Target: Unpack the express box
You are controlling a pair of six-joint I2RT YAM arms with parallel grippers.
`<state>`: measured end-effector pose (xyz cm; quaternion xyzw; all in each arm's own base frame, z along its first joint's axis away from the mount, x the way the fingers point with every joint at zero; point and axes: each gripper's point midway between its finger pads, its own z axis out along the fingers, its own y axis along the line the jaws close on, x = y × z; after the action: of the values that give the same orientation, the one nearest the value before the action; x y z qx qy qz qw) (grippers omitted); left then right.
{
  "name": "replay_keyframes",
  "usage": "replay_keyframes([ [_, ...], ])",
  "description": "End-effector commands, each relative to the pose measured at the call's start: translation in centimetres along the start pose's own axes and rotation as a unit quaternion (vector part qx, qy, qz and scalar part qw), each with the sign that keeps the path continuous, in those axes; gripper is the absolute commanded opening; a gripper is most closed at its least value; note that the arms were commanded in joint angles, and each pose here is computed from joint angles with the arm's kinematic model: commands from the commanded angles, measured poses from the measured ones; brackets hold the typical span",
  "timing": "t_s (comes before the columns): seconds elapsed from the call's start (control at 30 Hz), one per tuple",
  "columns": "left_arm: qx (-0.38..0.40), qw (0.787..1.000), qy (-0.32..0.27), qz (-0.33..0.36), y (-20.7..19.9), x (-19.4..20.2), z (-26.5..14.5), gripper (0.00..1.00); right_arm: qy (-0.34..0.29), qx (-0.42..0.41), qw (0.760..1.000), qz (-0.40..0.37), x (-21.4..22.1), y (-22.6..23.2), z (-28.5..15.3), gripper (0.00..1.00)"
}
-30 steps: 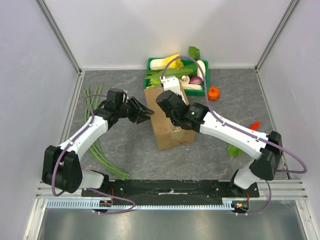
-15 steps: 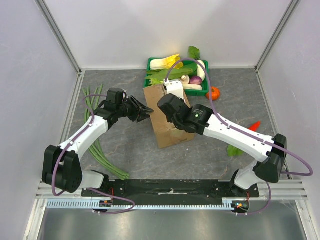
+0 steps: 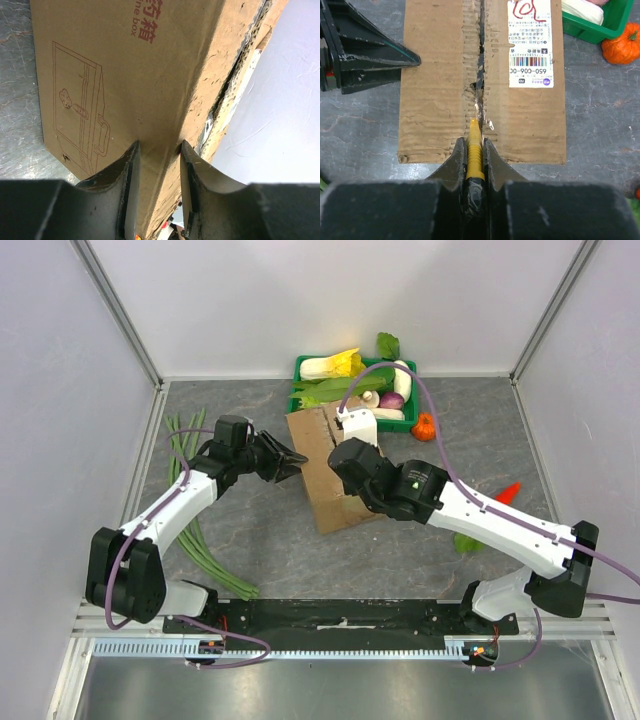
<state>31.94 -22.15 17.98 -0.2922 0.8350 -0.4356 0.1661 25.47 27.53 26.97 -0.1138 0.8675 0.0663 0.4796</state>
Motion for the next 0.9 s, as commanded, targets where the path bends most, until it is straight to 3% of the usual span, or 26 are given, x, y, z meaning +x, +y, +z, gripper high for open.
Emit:
replay_keyframes([
  [0.0,-0.043,0.998,-0.041,-0.030,2.0,-1.8,1.0,0.31,0.017,-0.001,1.000,-0.026,1.5,-0.2,-0.2,0.00],
  [0.13,-0.045,0.998,-0.039,-0.030,2.2,-1.7,1.0,0.31,0.017,-0.001,0.999,-0.029,2.0,-0.2,-0.2,0.00],
  [0.3,-0.039,0.999,-0.031,-0.020,2.0,-1.5,1.0,0.31,-0.027,0.008,0.999,-0.022,-0.9,-0.8,-1.1,0.00],
  [0.4,-0.016,1.000,-0.020,0.015,1.0,-1.2,0.9,0.40,-0.067,0.014,0.997,-0.021,-3.6,-1.1,-1.8,0.00],
  [0.47,0.003,0.999,-0.001,0.038,0.2,-0.6,0.7,0.52,-0.089,0.010,0.996,-0.020,-5.1,-0.9,-2.2,0.00],
  [0.67,0.052,0.991,0.004,0.126,-2.3,-0.2,-0.9,0.75,-0.106,0.009,0.994,-0.021,-5.8,-0.4,-1.7,0.00],
  [0.87,0.064,0.982,0.021,0.177,-2.9,0.7,-1.9,0.79,-0.105,0.017,0.994,-0.038,-5.3,0.0,-0.5,0.00],
])
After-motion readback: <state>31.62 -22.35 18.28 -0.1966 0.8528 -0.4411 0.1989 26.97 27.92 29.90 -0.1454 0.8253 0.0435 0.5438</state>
